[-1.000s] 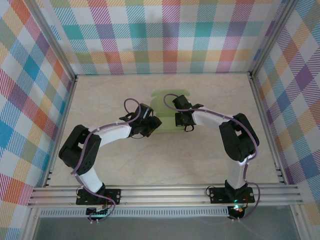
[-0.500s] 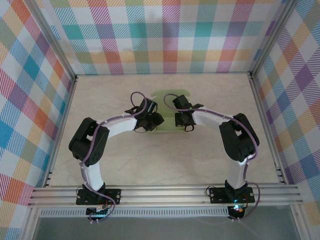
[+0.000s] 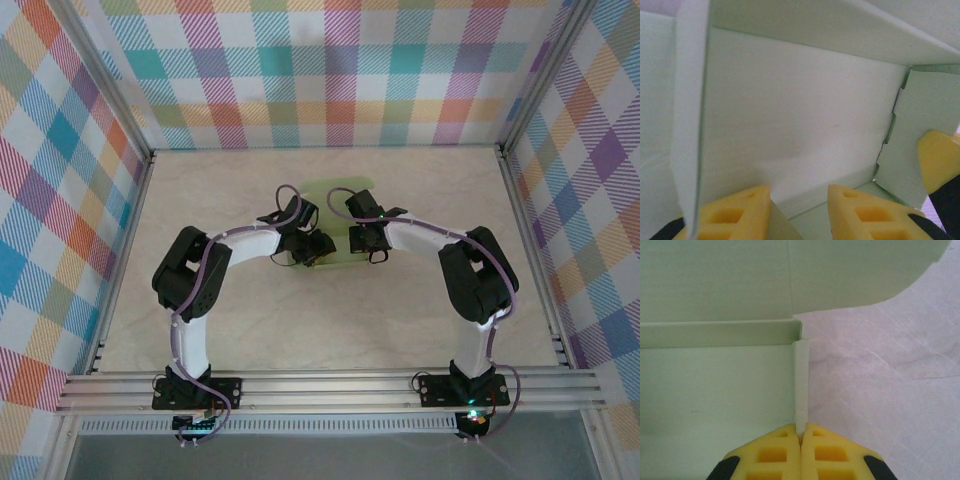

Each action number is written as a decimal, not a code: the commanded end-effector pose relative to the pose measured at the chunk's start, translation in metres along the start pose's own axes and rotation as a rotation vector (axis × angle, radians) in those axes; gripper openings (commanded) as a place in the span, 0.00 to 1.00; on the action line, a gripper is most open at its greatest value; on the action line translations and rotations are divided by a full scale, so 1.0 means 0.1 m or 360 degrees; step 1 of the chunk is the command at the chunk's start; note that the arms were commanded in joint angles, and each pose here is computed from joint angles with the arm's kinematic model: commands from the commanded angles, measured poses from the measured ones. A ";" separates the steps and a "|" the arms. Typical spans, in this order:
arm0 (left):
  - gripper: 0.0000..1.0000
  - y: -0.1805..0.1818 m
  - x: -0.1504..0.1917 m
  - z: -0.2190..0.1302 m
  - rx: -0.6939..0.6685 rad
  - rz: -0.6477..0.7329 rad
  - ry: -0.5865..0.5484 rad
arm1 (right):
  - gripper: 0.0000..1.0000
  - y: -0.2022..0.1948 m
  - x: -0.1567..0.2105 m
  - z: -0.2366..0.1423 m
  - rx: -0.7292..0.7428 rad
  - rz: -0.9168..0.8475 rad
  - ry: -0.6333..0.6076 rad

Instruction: Fold the paper box

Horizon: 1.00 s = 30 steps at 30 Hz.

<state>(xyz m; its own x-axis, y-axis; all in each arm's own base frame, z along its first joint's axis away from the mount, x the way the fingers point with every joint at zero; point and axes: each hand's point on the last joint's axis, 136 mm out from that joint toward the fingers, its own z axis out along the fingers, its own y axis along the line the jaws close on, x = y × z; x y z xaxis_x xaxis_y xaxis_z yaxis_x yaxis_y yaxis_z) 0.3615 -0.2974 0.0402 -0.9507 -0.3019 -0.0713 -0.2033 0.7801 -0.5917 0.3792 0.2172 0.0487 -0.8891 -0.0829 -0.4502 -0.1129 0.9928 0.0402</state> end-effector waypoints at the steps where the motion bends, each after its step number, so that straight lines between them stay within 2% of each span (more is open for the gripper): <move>1: 0.37 -0.09 -0.11 -0.35 -0.0045 0.0136 -0.0132 | 0.00 -0.03 0.14 0.04 0.0014 -0.0010 0.0099; 4: 0.40 -0.08 -0.19 -0.72 -0.0186 0.0263 -0.0334 | 0.00 -0.06 0.14 0.03 0.0019 0.0010 0.0102; 9: 0.53 0.11 -0.37 -1.43 -0.0286 0.0231 -0.0755 | 0.00 -0.06 0.08 -0.01 -0.0050 0.0071 0.0079; 11: 0.69 0.27 -0.46 -1.67 -0.0285 0.0150 -0.0870 | 0.00 -0.05 0.06 -0.03 -0.0101 0.0101 0.0082; 15: 0.99 0.63 -0.63 -1.95 -0.0323 0.0066 -0.0969 | 0.00 -0.05 0.02 -0.12 -0.0252 0.0170 0.0067; 17: 1.00 0.81 -0.68 -1.99 -0.0316 0.0000 -0.0942 | 0.00 -0.04 -0.04 -0.20 -0.0350 0.0220 0.0038; 19: 1.00 0.99 -0.73 -1.94 -0.0194 -0.0129 -0.0871 | 0.00 0.00 -0.12 -0.33 -0.0507 0.0290 0.0009; 26: 0.99 0.46 -0.73 -1.62 0.0572 -0.0135 -0.0637 | 0.00 0.14 -0.34 -0.71 -0.0985 0.0472 -0.0056; 30: 0.93 0.20 -0.64 -1.46 0.0691 -0.0055 -0.0519 | 0.00 0.21 -0.39 -0.81 -0.1120 0.0487 -0.0071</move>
<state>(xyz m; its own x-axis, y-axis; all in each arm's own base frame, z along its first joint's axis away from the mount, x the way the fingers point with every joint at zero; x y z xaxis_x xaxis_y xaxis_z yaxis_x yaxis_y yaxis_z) 0.3785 -0.1409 0.1132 -0.7559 -0.6067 -0.2460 -0.2310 0.5987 -0.7669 0.3806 0.2120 0.1154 -0.9023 0.2130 -0.3748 -0.0680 0.7883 0.6116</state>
